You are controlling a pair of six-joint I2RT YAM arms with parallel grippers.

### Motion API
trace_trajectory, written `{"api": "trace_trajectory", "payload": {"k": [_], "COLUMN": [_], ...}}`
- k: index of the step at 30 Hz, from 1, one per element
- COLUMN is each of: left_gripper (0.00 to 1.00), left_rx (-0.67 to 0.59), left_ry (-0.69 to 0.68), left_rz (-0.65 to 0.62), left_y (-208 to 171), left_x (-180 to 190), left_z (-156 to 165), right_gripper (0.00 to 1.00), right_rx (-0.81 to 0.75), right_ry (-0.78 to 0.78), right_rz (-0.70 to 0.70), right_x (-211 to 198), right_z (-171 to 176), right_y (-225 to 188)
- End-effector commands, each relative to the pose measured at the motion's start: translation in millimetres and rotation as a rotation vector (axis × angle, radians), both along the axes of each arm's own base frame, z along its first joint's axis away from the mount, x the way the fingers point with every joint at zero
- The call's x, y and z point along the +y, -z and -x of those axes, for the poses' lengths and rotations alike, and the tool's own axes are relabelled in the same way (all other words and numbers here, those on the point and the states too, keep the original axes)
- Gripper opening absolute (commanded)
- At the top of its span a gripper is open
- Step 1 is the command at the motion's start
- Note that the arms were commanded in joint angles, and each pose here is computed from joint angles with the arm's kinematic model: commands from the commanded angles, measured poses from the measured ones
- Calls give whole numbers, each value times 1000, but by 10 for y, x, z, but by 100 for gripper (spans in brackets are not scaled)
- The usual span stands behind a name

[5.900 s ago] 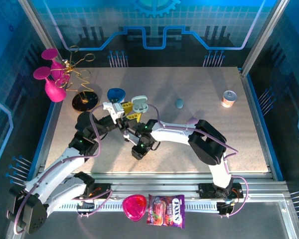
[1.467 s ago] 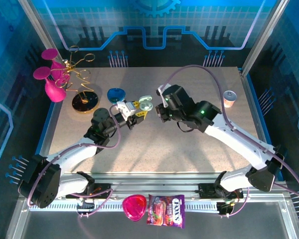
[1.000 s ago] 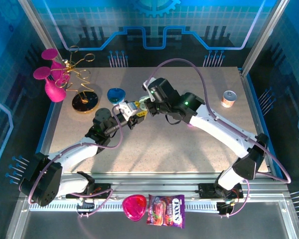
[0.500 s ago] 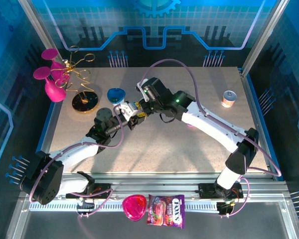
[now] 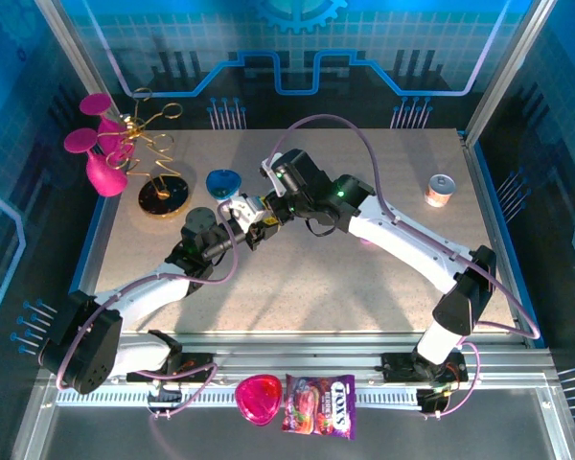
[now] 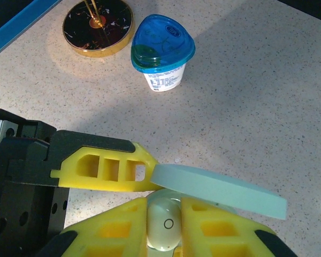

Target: Insert wireless bluetooth earbuds into charging case

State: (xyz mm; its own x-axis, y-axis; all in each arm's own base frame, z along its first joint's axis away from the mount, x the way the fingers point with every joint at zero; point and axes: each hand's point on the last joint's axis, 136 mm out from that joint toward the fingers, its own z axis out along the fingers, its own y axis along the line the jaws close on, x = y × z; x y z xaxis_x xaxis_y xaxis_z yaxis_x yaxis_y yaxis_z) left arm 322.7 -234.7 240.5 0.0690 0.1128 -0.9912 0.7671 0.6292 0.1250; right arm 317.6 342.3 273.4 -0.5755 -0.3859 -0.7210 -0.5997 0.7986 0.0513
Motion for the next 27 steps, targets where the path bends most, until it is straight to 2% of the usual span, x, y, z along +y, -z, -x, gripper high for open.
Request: {"api": "trace_trajectory", "payload": {"k": [1, 10, 16, 24, 27], "left_gripper": [38, 38, 38, 38, 38], "left_rx": [-33, -42, -44, -52, -72], "left_ry": [2, 9, 8, 20, 47], "left_rz": [26, 36, 32, 39, 39], "left_y": [-180, -250, -257, -265, -269], "left_x": [-28, -23, -24, -30, -48], "left_z": [-7, 41, 46, 81, 138], "right_gripper": [20, 29, 35, 56, 73], "right_rx": [22, -9, -68, -146, -143], "right_ry": [-17, -5, -7, -40, 6], "right_rz": [-23, -34, -107, -275, -326], "right_x": [69, 26, -38, -181, -327], "right_z": [41, 24, 82, 272, 214], "right_y": [45, -58, -291, -676, -742]}}
